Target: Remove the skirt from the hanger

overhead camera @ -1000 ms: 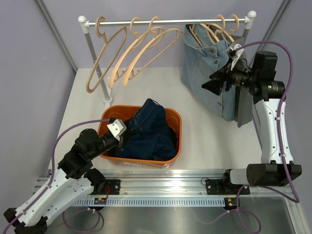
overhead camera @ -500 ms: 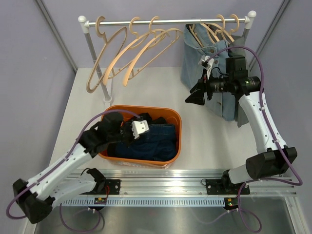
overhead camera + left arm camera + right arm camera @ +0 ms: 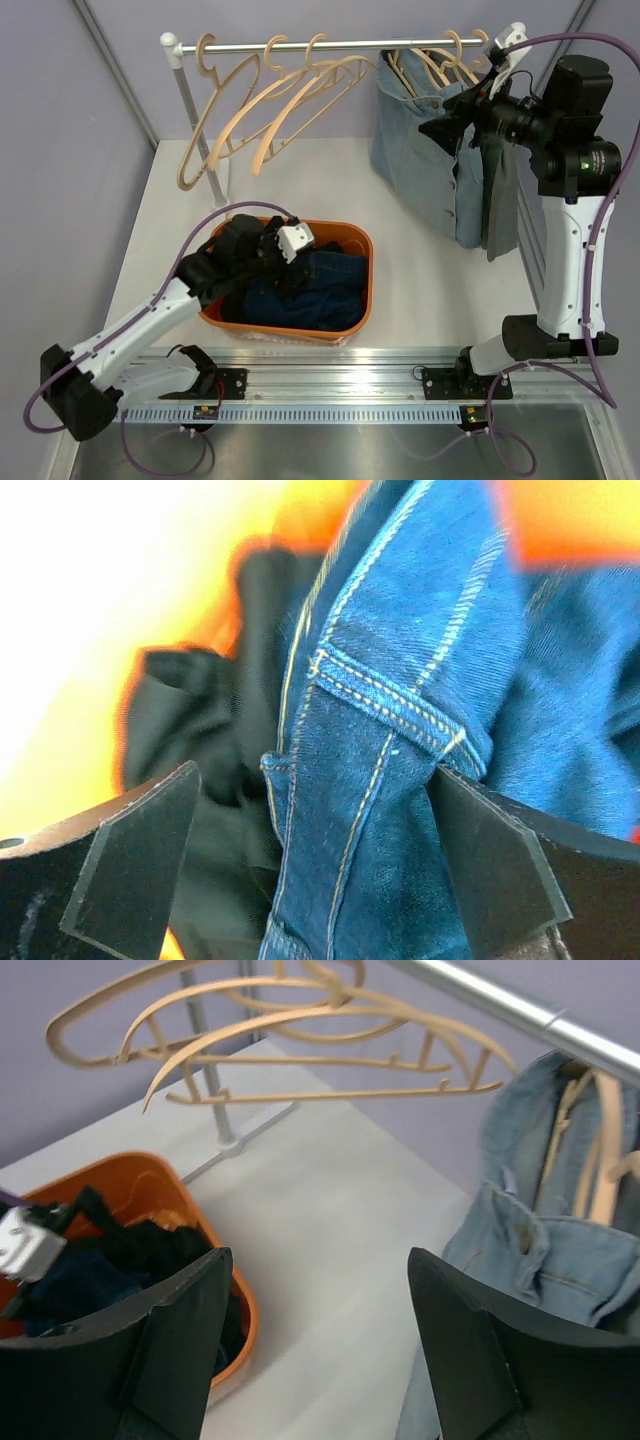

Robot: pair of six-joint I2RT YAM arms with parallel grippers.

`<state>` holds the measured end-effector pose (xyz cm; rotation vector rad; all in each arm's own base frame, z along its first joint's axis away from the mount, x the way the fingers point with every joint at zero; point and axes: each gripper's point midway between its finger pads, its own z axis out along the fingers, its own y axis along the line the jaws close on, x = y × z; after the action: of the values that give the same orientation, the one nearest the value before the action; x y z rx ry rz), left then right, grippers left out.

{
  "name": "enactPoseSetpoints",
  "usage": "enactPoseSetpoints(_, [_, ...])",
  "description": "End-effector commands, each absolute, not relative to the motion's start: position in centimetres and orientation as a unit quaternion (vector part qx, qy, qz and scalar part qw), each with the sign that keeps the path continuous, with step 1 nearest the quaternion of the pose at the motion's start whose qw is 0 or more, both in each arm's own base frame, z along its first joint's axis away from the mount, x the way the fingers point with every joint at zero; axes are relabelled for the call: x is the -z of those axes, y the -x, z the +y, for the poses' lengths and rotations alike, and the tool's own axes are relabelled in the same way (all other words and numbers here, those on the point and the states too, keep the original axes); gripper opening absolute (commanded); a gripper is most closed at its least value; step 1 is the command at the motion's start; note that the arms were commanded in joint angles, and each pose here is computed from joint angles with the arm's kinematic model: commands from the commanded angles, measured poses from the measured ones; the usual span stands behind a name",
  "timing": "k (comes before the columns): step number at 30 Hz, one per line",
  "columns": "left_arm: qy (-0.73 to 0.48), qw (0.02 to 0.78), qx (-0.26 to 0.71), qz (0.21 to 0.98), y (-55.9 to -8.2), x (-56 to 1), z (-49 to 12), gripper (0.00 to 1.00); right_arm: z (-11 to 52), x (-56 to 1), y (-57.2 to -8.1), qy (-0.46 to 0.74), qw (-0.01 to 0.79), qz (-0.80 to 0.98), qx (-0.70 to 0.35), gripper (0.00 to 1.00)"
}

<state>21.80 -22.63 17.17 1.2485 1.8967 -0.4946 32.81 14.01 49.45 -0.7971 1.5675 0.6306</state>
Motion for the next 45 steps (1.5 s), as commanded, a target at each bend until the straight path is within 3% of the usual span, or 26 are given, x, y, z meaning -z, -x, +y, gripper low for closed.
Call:
enactPoseSetpoints(1, [-0.428, 0.523, 0.219, 0.704, -23.4, -24.9, -23.5, 0.99, 11.8, -51.3, -36.6, 0.23, 0.627, 0.706, -0.235, 0.78])
enactPoseSetpoints(6, [-0.347, 0.589, 0.237, 0.69, -23.4, -30.8, -22.4, 0.99, 8.1, -53.1, -40.7, 0.119, 0.673, 0.712, -0.161, 0.75])
enactPoseSetpoints(15, [-0.272, 0.609, 0.293, 0.685, -22.9, -34.0, -22.5, 0.99, 7.9, -49.3, -45.2, 0.12, 0.646, 0.739, -0.147, 0.72])
enactPoseSetpoints(36, [-0.246, 0.614, 0.326, 0.676, -22.6, -33.8, -22.9, 0.99, 7.4, -43.6, -51.8, 0.137, 0.624, 0.762, -0.106, 0.68])
enactPoseSetpoints(45, [-0.253, 0.613, 0.33, 0.672, -22.8, -34.1, -23.4, 0.99, 8.9, -42.7, -51.7, 0.177, 0.621, 0.751, -0.135, 0.53])
